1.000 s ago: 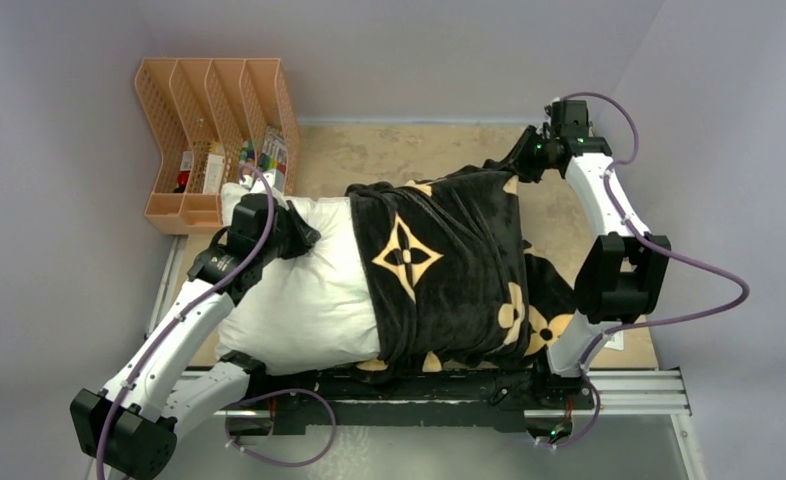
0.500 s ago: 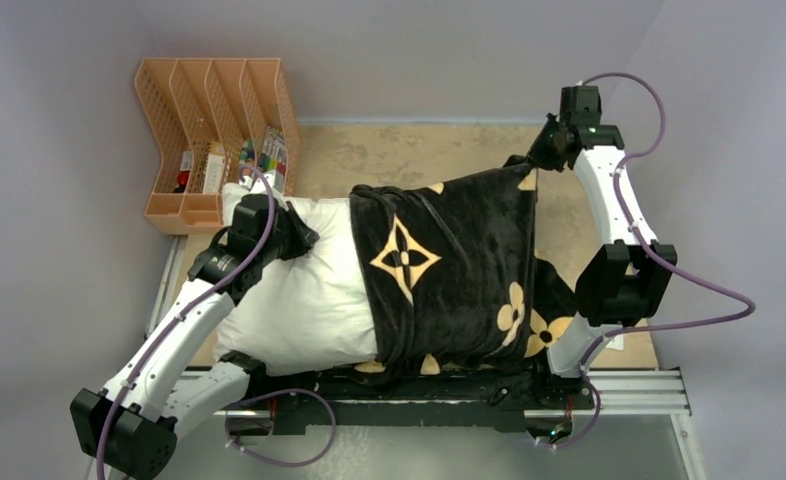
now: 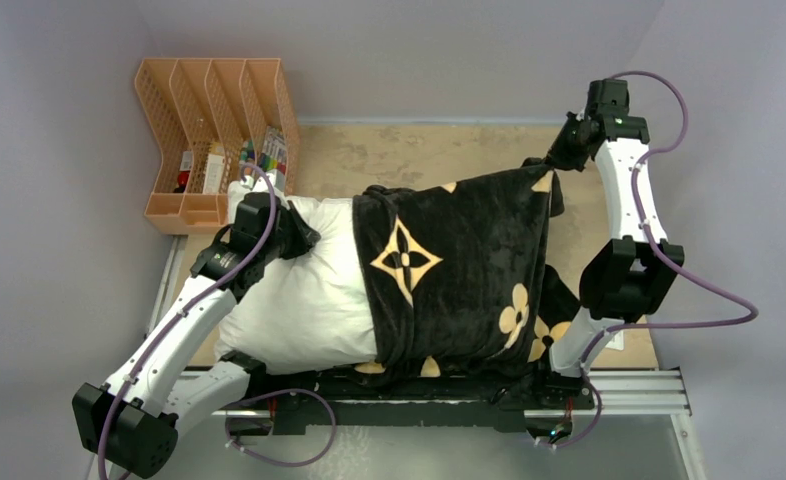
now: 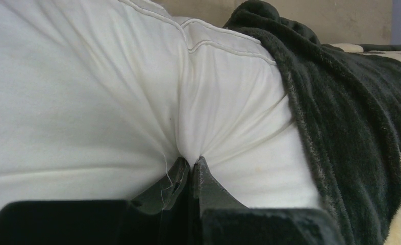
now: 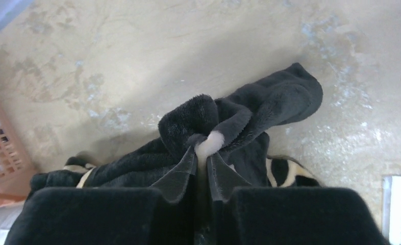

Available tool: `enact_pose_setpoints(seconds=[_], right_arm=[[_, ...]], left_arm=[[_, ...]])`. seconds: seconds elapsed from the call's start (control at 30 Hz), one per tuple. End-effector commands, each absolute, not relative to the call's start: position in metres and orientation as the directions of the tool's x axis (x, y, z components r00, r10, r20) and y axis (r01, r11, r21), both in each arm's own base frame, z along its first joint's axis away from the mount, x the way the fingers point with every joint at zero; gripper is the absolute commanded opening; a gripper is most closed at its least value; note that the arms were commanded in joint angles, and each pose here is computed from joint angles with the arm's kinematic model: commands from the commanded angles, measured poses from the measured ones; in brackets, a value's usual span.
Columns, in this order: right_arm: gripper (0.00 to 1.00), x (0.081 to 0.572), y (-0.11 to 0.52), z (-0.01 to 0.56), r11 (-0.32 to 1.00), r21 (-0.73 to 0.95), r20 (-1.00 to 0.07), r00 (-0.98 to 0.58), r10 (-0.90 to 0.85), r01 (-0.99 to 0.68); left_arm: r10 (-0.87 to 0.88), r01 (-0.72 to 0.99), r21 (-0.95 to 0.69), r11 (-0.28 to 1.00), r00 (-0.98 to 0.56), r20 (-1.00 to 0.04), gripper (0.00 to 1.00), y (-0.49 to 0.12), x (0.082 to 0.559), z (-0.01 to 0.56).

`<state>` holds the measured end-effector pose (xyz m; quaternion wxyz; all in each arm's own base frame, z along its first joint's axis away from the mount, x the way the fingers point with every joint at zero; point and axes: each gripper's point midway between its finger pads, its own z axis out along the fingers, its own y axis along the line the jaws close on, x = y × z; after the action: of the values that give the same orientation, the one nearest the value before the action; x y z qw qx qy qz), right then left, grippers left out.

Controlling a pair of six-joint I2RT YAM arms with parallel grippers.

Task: Remove the pillowcase from the pillow
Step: Remove the pillow from the pillowcase.

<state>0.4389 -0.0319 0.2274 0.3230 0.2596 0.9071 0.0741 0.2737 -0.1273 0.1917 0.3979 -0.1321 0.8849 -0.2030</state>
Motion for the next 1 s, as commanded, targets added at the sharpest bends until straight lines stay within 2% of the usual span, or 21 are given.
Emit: enact_pose_setpoints(seconds=[0.0,0.1,0.17,0.27,0.4,0.53,0.63,0.7,0.77,0.83,0.87,0.93,0.97], right_arm=[[0.21,0.463,-0.032,0.279,0.895,0.388,-0.687,-0.58,0.439,0.219],[0.51,0.454,0.013,0.289,0.931,0.353,-0.717,-0.612,0.335,0.096],[0.61,0.447,0.038,0.294,0.963,0.265,-0.74,-0.631,0.233,0.044],[0.64,0.436,0.101,0.307,0.96,0.241,-0.754,-0.65,0.094,-0.141],[0.69,0.395,0.212,0.297,0.864,0.27,-0.734,-0.671,-0.101,-0.425],[0.71,0.358,0.285,0.265,0.814,0.21,-0.692,-0.67,-0.268,-0.542],[0.74,0.34,0.304,0.235,0.809,0.105,-0.645,-0.659,-0.387,-0.578],[0.65,0.342,0.292,0.213,0.84,-0.009,-0.596,-0.671,-0.441,-0.543],[0.43,0.346,0.263,0.201,0.877,-0.128,-0.543,-0.707,-0.453,-0.463],[0.21,0.36,0.226,0.204,0.895,-0.273,-0.547,-0.708,-0.446,-0.352],[0.12,0.365,0.208,0.208,0.902,-0.306,-0.556,-0.712,-0.429,-0.304],[0.0,0.377,0.177,0.217,0.937,-0.268,-0.602,-0.721,-0.343,-0.222],[0.0,0.388,0.155,0.22,0.958,-0.232,-0.632,-0.722,-0.28,-0.169]], left_arm=[[-0.306,-0.202,-0.238,0.95,-0.751,-0.586,0.0,-0.081,0.236,0.143],[-0.308,-0.183,-0.262,0.948,-0.742,-0.596,0.0,-0.084,0.236,0.147],[-0.309,-0.174,-0.273,0.946,-0.737,-0.601,0.0,-0.086,0.237,0.148],[-0.312,-0.17,-0.282,0.944,-0.732,-0.606,0.0,-0.087,0.238,0.15],[-0.317,-0.172,-0.285,0.943,-0.723,-0.613,0.0,-0.086,0.239,0.151],[-0.326,-0.178,-0.288,0.941,-0.711,-0.623,0.0,-0.084,0.238,0.154],[-0.337,-0.192,-0.288,0.938,-0.695,-0.635,0.0,-0.081,0.238,0.157],[-0.344,-0.207,-0.281,0.937,-0.685,-0.642,0.0,-0.078,0.238,0.159],[-0.347,-0.212,-0.279,0.937,-0.682,-0.644,0.0,-0.076,0.238,0.16],[-0.358,-0.23,-0.277,0.933,-0.666,-0.654,0.0,-0.073,0.238,0.162],[-0.363,-0.239,-0.275,0.931,-0.659,-0.658,0.0,-0.071,0.239,0.162],[-0.366,-0.25,-0.268,0.93,-0.657,-0.659,0.0,-0.069,0.239,0.161],[-0.365,-0.257,-0.26,0.931,-0.662,-0.654,0.0,-0.068,0.239,0.16]])
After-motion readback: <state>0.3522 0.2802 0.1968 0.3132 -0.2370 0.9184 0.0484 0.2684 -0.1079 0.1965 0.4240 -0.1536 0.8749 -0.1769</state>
